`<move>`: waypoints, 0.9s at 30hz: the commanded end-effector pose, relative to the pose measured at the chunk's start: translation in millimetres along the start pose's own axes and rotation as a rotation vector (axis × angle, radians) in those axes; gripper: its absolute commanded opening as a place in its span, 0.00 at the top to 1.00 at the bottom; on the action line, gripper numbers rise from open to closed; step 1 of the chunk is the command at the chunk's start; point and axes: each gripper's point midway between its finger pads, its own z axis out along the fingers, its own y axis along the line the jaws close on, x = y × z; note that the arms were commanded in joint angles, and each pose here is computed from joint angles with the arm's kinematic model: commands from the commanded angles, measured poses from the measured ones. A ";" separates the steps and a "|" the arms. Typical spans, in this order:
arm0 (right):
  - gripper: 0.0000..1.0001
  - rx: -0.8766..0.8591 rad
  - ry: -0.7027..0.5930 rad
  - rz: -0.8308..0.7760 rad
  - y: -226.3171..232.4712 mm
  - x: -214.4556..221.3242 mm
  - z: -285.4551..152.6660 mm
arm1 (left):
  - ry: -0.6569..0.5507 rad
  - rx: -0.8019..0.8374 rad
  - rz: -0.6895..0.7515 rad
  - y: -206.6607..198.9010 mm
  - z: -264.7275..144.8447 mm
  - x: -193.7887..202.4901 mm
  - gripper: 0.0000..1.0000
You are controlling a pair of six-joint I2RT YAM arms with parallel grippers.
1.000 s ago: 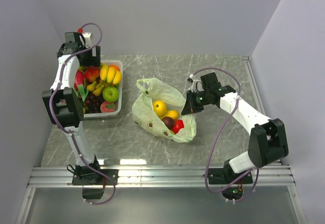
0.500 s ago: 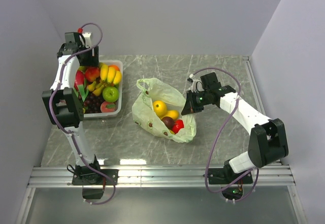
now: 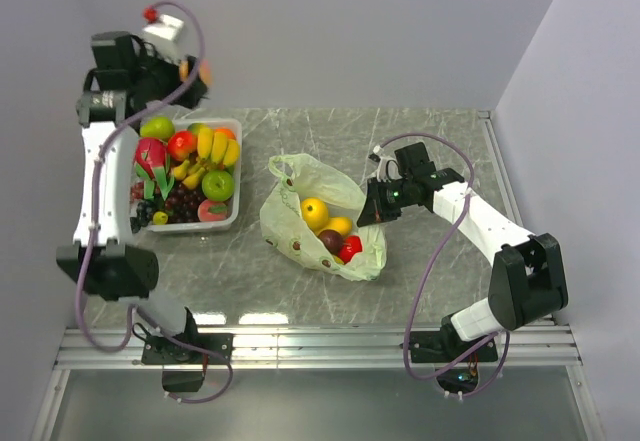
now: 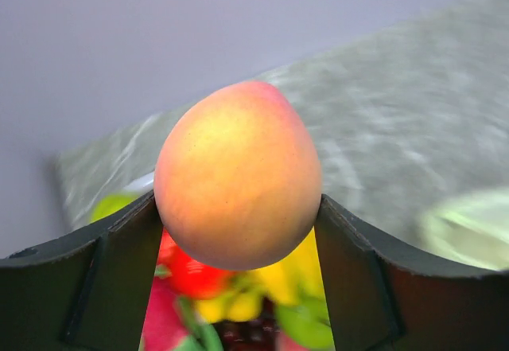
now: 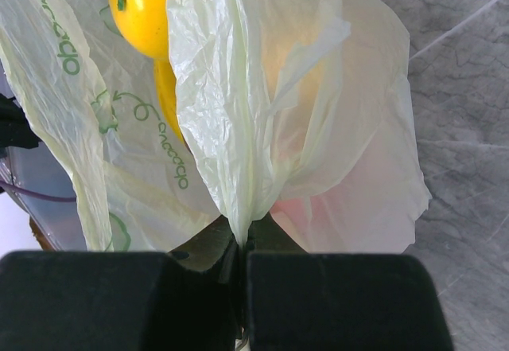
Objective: Place the fake fruits into the plastic bag and tie a complex knot
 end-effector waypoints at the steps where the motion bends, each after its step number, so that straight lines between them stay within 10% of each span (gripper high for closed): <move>1: 1.00 -0.023 -0.061 -0.049 13.4 -19.8 -11.8 | -0.041 0.396 0.204 -132.2 -41.4 -4.1 0.35; 9: 1.00 -0.034 -0.068 -0.062 18.4 -27.1 -15.2 | 0.106 0.926 0.307 -333.1 -92.3 98.5 0.37; 24: 1.00 -0.043 -0.090 -0.073 21.2 -21.8 -22.5 | 0.299 1.100 0.275 -429.4 -64.8 182.4 0.23; 27: 1.00 -0.018 -0.127 -0.096 19.8 -29.2 -30.4 | 0.319 1.100 0.295 -438.8 -71.6 195.6 0.04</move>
